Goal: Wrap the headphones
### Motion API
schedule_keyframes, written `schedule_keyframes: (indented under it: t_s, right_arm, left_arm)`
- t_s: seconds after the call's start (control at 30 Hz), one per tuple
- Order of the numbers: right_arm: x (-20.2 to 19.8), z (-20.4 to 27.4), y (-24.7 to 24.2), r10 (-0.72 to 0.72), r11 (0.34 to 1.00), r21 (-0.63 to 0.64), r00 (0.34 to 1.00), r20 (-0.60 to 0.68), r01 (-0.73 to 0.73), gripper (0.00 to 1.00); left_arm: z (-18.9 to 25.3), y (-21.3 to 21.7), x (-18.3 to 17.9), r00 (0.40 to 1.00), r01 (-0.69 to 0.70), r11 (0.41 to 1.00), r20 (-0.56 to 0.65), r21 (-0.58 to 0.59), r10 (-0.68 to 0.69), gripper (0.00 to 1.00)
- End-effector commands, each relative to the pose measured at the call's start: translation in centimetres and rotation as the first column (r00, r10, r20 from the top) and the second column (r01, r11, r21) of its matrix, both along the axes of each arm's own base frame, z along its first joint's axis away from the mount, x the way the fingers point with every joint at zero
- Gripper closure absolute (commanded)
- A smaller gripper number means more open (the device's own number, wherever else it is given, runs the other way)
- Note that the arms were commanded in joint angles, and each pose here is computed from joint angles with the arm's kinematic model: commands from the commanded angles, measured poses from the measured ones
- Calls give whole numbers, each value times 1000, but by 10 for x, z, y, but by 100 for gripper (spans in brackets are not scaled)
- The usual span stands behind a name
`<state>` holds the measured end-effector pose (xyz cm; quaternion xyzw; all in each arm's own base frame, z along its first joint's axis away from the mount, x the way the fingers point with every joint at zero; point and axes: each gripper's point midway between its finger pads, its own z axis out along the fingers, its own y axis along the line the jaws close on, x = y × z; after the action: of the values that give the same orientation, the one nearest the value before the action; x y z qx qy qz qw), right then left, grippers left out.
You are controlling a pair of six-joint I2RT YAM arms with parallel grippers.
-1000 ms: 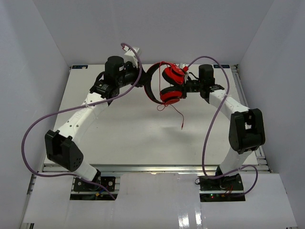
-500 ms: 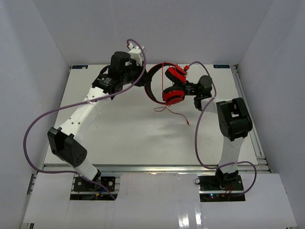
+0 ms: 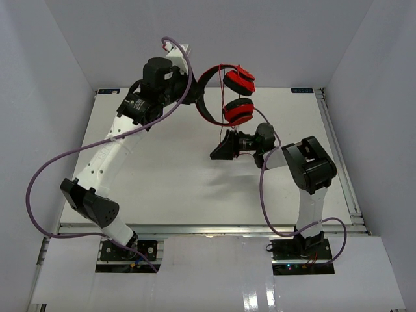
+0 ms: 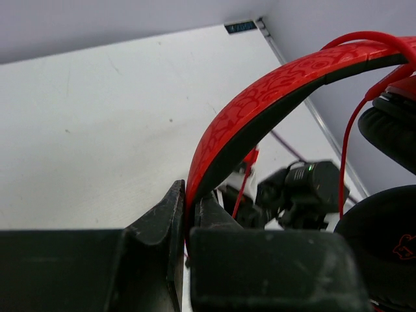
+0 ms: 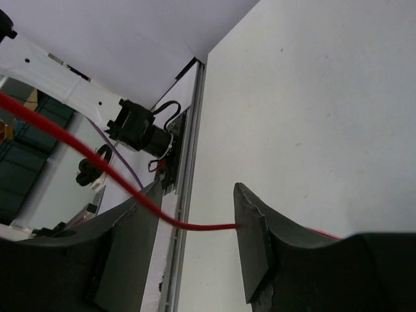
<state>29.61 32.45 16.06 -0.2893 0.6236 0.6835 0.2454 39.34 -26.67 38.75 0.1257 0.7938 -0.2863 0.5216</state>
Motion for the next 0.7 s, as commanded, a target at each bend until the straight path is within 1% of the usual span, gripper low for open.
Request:
schedule_keyframes:
  t_s: [0.0,0.2,0.37,0.47,0.57,0.6,0.63,0.67]
  right_arm:
    - [-22,68,1,-86,975,222,895,438,-15,47]
    - [-51,71,15,-40,975,213,888,458,-66,52]
    - [-76,59,14,19,980,164,879,477,-110,55]
    - [-86,58,10,32,982,144,866,499,-119,58]
    - [-91,48,6,42,989,100,869,493,-105,66]
    - [-93,49,6,41,990,97,853,520,-106,70]
    - [-92,40,6,50,993,67,853,520,-99,73]
    - [-95,43,7,54,993,61,845,533,-102,79]
  left_arm:
    - [77,14,9,982,-102,984,141,-149,124,100]
    - [123,31,26,952,-173,960,213,-222,221,100]
    - [135,72,53,918,-267,930,227,-252,325,100]
    - [132,92,66,905,-307,916,219,-258,365,100]
    - [121,106,78,893,-349,905,205,-244,400,100]
    - [118,109,81,890,-360,902,202,-239,408,100]
    - [114,114,84,883,-378,898,203,-226,423,100]
    - [107,115,88,882,-389,896,195,-214,429,100]
